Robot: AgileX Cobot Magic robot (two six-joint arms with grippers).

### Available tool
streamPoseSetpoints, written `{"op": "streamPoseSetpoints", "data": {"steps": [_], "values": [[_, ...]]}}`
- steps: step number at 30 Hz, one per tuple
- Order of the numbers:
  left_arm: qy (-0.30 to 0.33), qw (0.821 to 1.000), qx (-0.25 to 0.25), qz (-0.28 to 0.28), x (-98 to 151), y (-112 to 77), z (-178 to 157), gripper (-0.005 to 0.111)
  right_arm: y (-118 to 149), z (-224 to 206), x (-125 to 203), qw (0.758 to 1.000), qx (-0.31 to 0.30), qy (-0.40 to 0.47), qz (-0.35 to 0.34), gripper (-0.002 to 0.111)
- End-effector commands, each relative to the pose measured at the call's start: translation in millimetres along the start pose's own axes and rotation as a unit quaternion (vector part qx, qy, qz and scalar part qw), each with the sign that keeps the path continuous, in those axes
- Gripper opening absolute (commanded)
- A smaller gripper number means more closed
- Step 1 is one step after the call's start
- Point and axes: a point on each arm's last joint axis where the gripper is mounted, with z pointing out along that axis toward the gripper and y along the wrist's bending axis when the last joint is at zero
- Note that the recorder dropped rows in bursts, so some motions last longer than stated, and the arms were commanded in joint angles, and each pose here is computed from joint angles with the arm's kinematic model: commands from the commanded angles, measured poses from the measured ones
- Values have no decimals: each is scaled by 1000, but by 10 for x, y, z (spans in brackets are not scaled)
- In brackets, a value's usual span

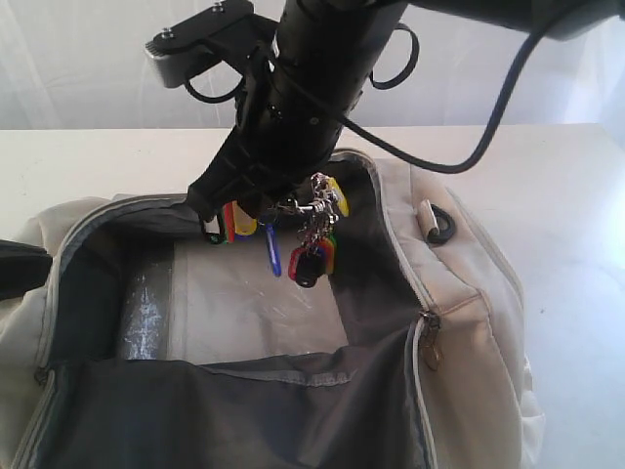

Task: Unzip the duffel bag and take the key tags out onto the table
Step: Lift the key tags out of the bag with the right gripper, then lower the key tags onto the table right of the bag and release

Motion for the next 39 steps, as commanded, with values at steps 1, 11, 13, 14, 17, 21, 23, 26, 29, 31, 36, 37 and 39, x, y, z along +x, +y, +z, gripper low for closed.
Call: {"op": "streamPoseSetpoints", "data": {"steps": [1,11,13,14,17,21,23,26,29,31,36,37,39], "values": [[-1,1000,6,-5,17,-19,-6,0,12,-174,-6,1000,2,-25,-2,0],[-1,1000,6,-5,17,-19,-6,0,33,-915,130,995,31,-93,-25,0],[-1,1000,6,-5,17,-19,-6,0,12,-1092,199,993,56,-100,-33,0],[-1,1000,6,-5,17,-19,-6,0,-11,-1162,234,992,73,-99,-34,0],[-1,1000,6,-5,17,-19,-6,0,-105,-1385,362,986,139,-92,-15,0],[-1,1000,6,-5,17,-19,-6,0,-210,-1583,547,980,176,-95,18,0],[-1,1000,6,-5,17,-19,-6,0,-278,-1644,664,977,186,-94,33,0],[1,1000,7,-5,20,-20,-6,0,-503,-1644,931,970,216,-75,79,0],[2,1000,8,-5,21,-21,-6,0,-758,-1466,1205,963,237,-23,128,0],[3,1000,8,-5,23,-22,-6,0,-925,-1249,1415,957,242,10,158,0],[4,1000,9,-5,24,-23,-6,0,-1259,-574,1852,948,226,58,215,0],[4,1000,9,-5,24,-23,-6,0,-1314,-400,1908,948,217,74,220,0],[4,1000,9,-5,24,-23,-6,0,-1382,-92,1976,948,192,97,236,0]]}}
